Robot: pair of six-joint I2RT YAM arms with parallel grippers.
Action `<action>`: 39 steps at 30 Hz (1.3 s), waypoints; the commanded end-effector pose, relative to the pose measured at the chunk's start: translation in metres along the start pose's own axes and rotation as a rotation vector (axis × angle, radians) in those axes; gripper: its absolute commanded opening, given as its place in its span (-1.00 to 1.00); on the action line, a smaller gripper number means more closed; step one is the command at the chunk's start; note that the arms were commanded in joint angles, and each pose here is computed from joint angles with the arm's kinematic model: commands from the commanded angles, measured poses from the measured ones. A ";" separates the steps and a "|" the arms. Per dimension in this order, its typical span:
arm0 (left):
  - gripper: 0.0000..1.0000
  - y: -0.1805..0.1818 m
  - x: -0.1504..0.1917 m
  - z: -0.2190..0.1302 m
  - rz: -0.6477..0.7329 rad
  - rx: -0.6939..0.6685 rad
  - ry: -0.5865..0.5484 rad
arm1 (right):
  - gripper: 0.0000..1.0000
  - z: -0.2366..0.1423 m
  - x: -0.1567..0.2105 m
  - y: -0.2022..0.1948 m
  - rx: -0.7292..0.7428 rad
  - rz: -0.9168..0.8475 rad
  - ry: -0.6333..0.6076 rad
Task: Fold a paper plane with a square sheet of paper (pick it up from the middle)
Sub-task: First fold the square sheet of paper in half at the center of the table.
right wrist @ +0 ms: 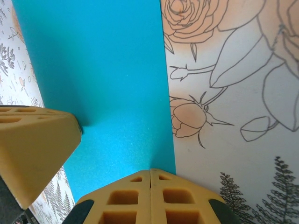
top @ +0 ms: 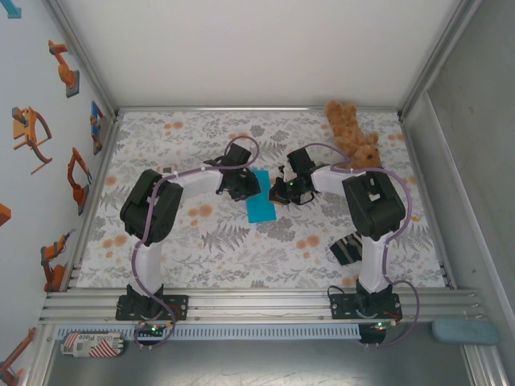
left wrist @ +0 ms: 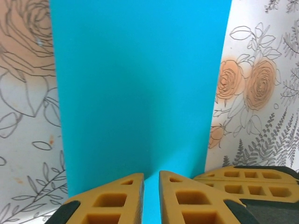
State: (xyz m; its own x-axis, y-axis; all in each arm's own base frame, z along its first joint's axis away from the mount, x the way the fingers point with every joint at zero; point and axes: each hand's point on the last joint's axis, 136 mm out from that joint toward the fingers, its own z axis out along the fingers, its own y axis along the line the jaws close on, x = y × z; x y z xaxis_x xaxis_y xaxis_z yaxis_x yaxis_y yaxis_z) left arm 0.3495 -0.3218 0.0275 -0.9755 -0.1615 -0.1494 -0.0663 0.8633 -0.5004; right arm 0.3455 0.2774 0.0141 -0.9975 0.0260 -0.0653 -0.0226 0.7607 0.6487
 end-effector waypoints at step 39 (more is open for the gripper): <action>-0.66 0.057 -0.030 -0.024 0.052 -0.015 -0.014 | -1.00 0.018 0.043 -0.086 0.317 0.115 0.125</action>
State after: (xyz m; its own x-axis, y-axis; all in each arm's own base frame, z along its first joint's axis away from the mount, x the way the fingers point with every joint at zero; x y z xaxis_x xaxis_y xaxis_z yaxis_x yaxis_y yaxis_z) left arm 0.3628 -0.2821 0.0171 -0.9824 -0.0951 -0.1608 0.0000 0.8609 -0.5089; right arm 0.3451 0.2769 0.0135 -0.9985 0.0194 -0.0505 -0.0174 0.7688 0.6392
